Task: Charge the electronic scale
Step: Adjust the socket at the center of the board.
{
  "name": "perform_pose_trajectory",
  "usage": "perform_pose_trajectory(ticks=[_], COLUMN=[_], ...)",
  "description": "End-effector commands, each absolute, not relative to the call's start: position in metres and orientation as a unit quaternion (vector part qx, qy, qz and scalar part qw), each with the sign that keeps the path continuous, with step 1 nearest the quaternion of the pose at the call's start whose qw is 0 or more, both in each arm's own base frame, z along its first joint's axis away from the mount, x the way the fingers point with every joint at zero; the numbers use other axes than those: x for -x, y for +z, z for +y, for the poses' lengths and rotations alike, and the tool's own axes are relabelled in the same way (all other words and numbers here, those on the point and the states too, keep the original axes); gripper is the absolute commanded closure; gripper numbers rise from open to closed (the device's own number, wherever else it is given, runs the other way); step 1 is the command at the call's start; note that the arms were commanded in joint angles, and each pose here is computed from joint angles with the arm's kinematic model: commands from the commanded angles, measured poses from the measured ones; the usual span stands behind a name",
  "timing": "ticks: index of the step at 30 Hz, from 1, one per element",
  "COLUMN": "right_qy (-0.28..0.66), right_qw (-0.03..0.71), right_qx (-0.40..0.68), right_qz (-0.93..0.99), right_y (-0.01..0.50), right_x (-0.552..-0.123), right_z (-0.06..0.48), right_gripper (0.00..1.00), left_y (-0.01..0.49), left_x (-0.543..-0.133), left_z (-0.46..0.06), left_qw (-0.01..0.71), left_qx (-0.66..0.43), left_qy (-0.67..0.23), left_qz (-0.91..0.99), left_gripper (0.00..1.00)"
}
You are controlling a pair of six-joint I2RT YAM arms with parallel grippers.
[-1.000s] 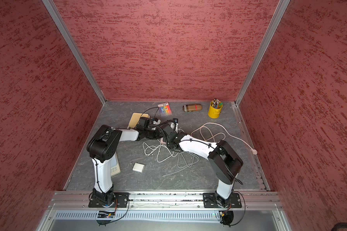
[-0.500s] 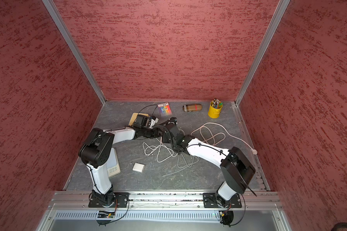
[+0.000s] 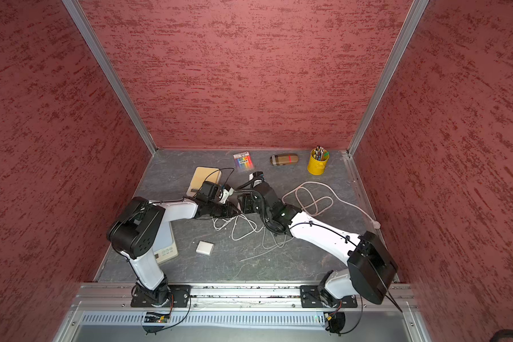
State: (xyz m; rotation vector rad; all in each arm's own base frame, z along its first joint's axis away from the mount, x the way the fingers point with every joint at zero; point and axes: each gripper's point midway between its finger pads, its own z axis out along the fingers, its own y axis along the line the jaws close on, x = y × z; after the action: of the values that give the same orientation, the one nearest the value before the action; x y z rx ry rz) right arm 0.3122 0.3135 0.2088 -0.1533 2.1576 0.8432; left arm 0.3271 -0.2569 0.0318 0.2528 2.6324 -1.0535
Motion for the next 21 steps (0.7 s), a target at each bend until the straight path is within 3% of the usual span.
perform_pose_trajectory(ticks=[1,11,16,21], right_qy=[0.349,0.313,0.229,0.166], right_qw=[0.421,0.427,0.410,0.444], right_qx=[0.068,0.108,0.141,0.150], right_qz=[0.835,0.842,0.871,0.868], right_y=[0.230,0.217,0.181,0.190], right_x=[-0.314,-0.295,-0.278,-0.279], right_z=[0.312,0.286,0.252,0.225], right_gripper=[0.52,0.53,0.53,0.52], left_y=[0.023,0.025,0.027,0.051], left_x=[-0.332,-0.379,-0.405,-0.408], left_z=[-0.264,-0.277,-0.284,-0.278], left_qw=[0.149,0.175,0.187,0.220], left_qx=[-0.085,-0.090,-0.098,-0.123], left_qy=[-0.362,-0.344,-0.342,-0.330], left_qz=[0.916,0.918,0.916,0.910], left_gripper=[0.68,0.69,0.69,0.63])
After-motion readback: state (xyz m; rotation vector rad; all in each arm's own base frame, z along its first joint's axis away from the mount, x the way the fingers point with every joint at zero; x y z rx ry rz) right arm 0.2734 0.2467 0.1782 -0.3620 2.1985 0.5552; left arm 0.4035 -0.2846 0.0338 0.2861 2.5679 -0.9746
